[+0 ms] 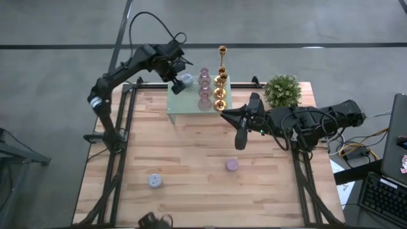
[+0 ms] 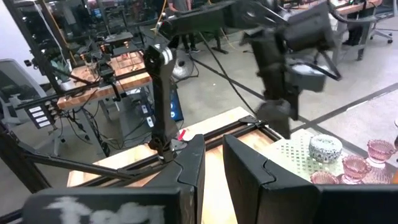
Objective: Pick & Place candle stick holders
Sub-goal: Put the red scented candle aligned with the other blue scented candle on the shelf
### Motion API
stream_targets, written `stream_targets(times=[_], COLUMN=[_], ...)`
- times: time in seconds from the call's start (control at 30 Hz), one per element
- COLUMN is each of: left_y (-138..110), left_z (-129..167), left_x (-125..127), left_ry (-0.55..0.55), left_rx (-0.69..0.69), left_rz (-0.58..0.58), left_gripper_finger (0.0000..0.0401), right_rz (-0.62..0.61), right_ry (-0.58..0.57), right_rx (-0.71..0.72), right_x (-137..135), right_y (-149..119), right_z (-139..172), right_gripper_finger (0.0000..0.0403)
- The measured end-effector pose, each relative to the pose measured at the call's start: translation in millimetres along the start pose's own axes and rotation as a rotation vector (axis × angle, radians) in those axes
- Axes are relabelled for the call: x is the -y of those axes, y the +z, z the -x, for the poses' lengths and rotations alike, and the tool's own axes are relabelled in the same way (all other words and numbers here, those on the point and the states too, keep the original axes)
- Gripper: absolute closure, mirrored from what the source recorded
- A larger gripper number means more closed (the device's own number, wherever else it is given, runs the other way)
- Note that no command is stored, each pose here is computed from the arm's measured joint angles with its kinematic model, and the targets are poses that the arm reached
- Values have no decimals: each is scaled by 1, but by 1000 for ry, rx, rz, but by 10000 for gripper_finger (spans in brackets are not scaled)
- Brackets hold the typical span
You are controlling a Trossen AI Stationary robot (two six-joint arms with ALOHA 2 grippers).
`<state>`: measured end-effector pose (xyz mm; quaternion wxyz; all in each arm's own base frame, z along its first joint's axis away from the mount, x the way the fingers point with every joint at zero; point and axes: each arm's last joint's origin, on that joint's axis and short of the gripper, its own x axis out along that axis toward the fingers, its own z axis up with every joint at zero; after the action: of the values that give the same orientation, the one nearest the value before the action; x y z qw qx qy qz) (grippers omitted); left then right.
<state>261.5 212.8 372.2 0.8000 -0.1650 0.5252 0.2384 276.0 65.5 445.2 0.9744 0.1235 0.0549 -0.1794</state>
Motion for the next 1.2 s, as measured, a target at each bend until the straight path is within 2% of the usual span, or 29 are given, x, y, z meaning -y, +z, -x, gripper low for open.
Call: stream_targets(times=[0.3, 0.5, 0.67, 0.93, 1.2], left_y=[-46, -92, -134, -194, -239], left_z=[51, 64, 56, 27, 1], left_x=[51, 93, 122, 168, 209], left_ry=[-65, -149, -202, -293, -347], left_rx=[47, 57, 3, -129, -168], left_rz=[-94, -250, -343, -453, -511], left_gripper_finger=[41, 41, 41, 41, 45], right_rz=[1, 0, 0, -8, -26], right_ry=[-3, -7, -6, -6, -8], right_rx=[0, 2, 1, -1, -5], right_x=[1, 2, 1, 1, 1], right_y=[0, 1, 0, 0, -2], right_z=[0, -1, -1, -1, -2], right_gripper_finger=[351, 351, 351, 351, 351])
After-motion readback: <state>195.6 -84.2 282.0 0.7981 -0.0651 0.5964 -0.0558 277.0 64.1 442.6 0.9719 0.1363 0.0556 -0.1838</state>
